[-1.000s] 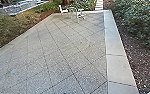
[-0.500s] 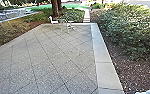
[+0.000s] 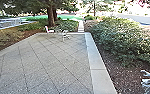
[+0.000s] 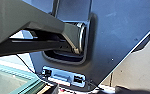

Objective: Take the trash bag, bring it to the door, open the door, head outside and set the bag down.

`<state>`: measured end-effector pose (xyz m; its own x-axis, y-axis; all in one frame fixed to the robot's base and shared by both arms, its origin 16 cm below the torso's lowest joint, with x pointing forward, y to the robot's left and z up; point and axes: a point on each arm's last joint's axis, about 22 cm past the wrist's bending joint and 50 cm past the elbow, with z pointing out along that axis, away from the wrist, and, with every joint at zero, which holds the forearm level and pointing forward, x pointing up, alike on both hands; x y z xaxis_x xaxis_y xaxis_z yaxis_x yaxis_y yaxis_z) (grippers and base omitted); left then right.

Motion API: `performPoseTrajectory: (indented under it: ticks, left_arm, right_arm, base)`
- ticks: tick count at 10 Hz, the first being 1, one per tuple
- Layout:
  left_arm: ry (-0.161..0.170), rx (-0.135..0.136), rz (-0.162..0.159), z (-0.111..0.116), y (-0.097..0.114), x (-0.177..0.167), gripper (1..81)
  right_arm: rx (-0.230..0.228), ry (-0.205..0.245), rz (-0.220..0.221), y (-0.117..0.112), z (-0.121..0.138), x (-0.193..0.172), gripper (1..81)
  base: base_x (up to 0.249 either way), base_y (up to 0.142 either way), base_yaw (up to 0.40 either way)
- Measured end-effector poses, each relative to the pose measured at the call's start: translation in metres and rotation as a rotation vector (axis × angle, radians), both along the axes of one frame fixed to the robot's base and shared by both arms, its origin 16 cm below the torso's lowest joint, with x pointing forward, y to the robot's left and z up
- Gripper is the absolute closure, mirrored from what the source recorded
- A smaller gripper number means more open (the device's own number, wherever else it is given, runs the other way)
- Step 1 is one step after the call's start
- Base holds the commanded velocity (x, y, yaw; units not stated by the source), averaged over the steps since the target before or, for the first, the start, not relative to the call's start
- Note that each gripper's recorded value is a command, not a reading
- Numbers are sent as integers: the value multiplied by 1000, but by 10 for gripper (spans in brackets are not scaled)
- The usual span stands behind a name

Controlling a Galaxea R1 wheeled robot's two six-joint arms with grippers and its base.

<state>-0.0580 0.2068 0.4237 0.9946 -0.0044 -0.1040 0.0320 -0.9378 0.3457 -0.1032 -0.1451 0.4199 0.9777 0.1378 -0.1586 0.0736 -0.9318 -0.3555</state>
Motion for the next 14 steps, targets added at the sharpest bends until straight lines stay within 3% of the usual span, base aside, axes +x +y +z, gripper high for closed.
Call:
performPoseTrajectory:
  ticks: [2, 4, 5, 6, 7, 10, 12, 14]
  left_arm:
    - [11, -24, 1, 2, -21, -17, 10]
    - [-17, -26, 3, 1, -28, -6, 10]
    - [-49, -21, 7, 0, -29, 2, 10]
    - [-110, -8, 20, -1, -28, 14, 10]
    - [-144, -2, 23, -1, -28, 21, 10]
    - [-141, -2, 21, 0, -28, 15, 10]
    - [-102, -3, 19, 2, -29, 5, 10]
    - [-121, -2, 20, 3, -28, 29, 10]
  right_arm:
    - [0, -3, -4, 0, 0, 1, 10]
    - [-1, -16, -3, 0, 0, 5, 10]
    - [-1, -37, -2, 0, -1, 13, 10]
    - [-1, -65, -1, 0, -2, 24, 10]
    - [0, -84, -2, 0, -2, 30, 10]
    - [0, -77, -3, 1, 0, 24, 10]
    - [-1, -42, -4, 1, 3, 16, 10]
    - [0, -56, -3, 1, 3, 37, 10]
  base:
    - [0, 0, 0]
    - [0, 0, 0]
    - [0, 0, 0]
    - [0, 0, 0]
    - [0, 0, 0]
    - [0, 0, 0]
    - [0, 0, 0]
    - [0, 0, 0]
